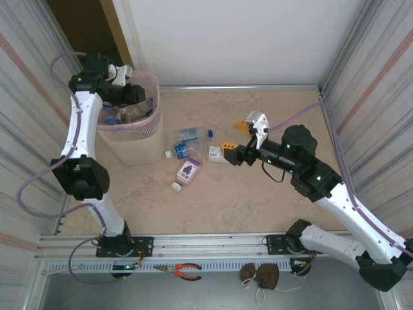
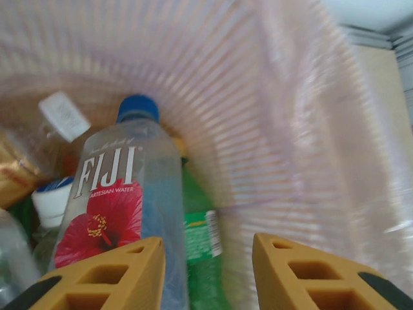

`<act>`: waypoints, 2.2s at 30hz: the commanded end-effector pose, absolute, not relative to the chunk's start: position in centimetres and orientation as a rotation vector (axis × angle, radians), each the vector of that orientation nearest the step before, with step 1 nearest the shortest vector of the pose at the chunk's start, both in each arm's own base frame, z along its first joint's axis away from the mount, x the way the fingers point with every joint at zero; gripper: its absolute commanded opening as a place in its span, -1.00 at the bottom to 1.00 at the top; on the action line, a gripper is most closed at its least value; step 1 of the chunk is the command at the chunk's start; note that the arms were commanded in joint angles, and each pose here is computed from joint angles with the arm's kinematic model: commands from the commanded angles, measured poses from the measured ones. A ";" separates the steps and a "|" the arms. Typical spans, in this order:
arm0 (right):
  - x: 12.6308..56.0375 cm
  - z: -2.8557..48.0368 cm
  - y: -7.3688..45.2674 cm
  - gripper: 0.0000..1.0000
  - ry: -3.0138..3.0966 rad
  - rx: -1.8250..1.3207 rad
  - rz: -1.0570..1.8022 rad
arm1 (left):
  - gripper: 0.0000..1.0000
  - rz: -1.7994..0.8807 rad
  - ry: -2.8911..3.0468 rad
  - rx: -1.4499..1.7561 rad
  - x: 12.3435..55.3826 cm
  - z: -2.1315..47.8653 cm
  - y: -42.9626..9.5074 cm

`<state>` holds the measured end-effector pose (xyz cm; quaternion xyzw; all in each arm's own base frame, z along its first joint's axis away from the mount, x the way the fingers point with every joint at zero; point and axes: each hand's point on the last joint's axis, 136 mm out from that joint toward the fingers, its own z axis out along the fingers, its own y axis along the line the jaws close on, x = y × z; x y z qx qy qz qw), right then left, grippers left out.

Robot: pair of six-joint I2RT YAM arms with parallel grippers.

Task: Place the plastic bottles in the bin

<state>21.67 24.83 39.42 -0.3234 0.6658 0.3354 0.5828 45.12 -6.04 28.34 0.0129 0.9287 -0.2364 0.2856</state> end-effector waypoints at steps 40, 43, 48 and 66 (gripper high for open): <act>33.8 21.7 15.7 0.55 2.494 0.201 0.506 | 0.05 -0.673 2.203 0.024 37.1 37.7 -6.0; 34.4 19.0 13.5 0.55 2.545 0.491 0.421 | 0.05 -0.696 2.195 0.027 36.9 37.8 -6.3; 33.2 14.1 11.9 0.53 2.559 1.173 0.380 | 0.05 -0.699 2.189 0.020 37.0 37.9 -6.3; 35.9 4.1 17.1 0.45 2.349 2.086 0.585 | 0.05 -0.733 2.165 0.021 36.6 38.2 -6.7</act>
